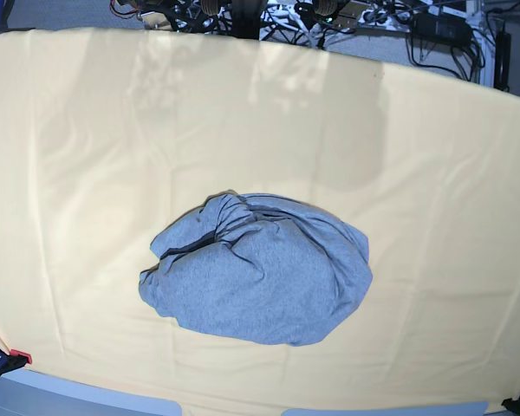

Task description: Layout the t-shirt on the table in an organized manner, then fold the t-shirt properly

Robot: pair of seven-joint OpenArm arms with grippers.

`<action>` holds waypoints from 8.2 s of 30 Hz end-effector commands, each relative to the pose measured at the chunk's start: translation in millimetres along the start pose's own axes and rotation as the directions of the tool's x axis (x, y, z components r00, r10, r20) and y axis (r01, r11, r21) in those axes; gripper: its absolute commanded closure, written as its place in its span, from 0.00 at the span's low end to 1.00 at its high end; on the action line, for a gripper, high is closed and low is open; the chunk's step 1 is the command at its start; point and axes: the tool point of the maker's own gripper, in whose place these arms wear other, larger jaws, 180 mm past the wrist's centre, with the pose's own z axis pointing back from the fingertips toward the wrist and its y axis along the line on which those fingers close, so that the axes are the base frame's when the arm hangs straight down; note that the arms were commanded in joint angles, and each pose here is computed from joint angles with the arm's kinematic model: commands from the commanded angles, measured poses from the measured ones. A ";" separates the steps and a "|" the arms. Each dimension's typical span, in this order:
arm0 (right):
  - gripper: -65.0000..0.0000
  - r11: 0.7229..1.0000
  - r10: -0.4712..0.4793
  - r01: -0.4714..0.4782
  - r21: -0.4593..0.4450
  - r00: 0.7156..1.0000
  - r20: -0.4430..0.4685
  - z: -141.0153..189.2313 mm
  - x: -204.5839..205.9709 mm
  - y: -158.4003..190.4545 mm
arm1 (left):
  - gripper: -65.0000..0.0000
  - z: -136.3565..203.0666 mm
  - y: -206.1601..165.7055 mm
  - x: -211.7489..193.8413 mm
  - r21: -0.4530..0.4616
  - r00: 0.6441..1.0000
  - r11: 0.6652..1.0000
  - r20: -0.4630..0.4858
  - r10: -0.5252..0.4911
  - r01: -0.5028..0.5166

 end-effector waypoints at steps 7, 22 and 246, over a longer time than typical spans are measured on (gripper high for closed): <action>1.00 1.000 0.006 -0.006 0.012 1.000 0.015 0.3 6.2 3.8 | 1.00 -0.2 -3.6 3.1 -0.009 1.000 1.000 0.009 0.002 -0.002; 1.00 1.000 0.006 -0.006 0.012 1.000 0.015 0.3 6.5 3.8 | 1.00 -0.2 -3.6 3.0 -0.009 1.000 1.000 0.009 0.003 -0.003; 1.00 0.605 0.224 0.527 -0.597 0.607 0.763 447.0 250.5 -264.0 | 1.00 323.0 -93.2 291.0 -0.053 0.375 0.635 0.843 -0.385 0.770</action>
